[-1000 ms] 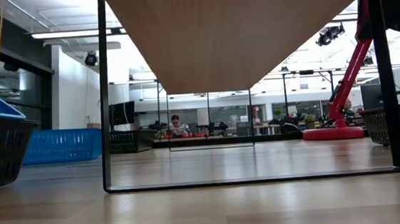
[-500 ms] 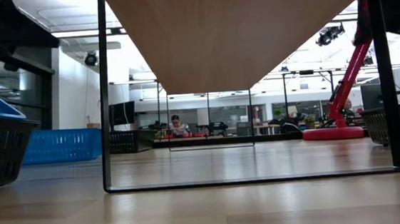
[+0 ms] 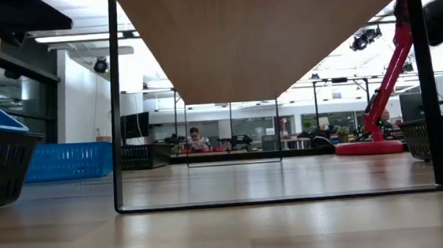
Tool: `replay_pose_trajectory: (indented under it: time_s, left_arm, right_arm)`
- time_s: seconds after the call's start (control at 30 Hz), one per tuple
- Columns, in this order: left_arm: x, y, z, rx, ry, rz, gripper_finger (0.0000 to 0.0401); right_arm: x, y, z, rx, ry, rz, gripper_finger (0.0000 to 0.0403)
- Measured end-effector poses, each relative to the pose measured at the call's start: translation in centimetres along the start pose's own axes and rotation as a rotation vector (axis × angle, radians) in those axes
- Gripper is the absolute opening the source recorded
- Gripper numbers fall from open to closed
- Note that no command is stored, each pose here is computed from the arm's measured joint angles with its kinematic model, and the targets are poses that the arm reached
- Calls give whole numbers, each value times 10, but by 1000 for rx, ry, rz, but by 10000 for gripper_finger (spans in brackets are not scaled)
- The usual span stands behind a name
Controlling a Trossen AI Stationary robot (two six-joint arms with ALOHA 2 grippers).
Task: Stack baskets on shelf by color
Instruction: Put the right black bin on the shelf
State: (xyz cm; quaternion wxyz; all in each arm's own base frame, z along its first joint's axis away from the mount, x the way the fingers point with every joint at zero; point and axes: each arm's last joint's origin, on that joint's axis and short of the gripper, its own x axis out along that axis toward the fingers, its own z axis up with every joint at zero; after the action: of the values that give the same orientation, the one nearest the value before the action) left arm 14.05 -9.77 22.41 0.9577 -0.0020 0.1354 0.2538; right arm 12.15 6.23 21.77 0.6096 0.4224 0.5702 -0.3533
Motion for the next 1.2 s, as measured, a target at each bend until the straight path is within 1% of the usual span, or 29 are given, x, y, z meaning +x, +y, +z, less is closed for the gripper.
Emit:
replay_pose_trajectory:
  time_s: [0.03,0.13,0.27,0.43,0.53,0.8,0.97,1.0,1.07,1.13,1.2]
  left_arm:
    - [0,0,0,2,2,-2,0]
    - [0,0,0,5,7,-7,0]
    - [0,0,0,22,9,-8,0]
    - [0,0,-1,37,13,-14,0]
    - [0,0,-1,61,13,-14,0]
    - [0,1,0,99,-2,4,0]
    - [-1,3,3,93,-12,5,0]
    - [-2,3,3,89,-13,5,0]
    - [-2,4,4,83,-15,4,0]
    - [-3,5,5,77,-17,2,0]
    - [-3,6,5,73,-18,1,0]
  right_arm:
    - [2,0,-2,2,17,-36,0]
    - [9,6,-6,6,28,-78,0]
    - [18,9,-9,36,2,-182,0]
    - [28,14,-14,39,-37,-248,0]
    - [32,16,-16,40,-49,-276,0]
    - [31,16,-16,55,-56,-303,0]
    - [31,15,-14,74,-58,-311,0]
    - [31,16,-13,61,-50,-312,0]
    - [30,15,-13,3,27,-322,0]
    - [29,15,-15,-87,138,-334,0]
    - [25,14,-17,-176,214,-345,0]
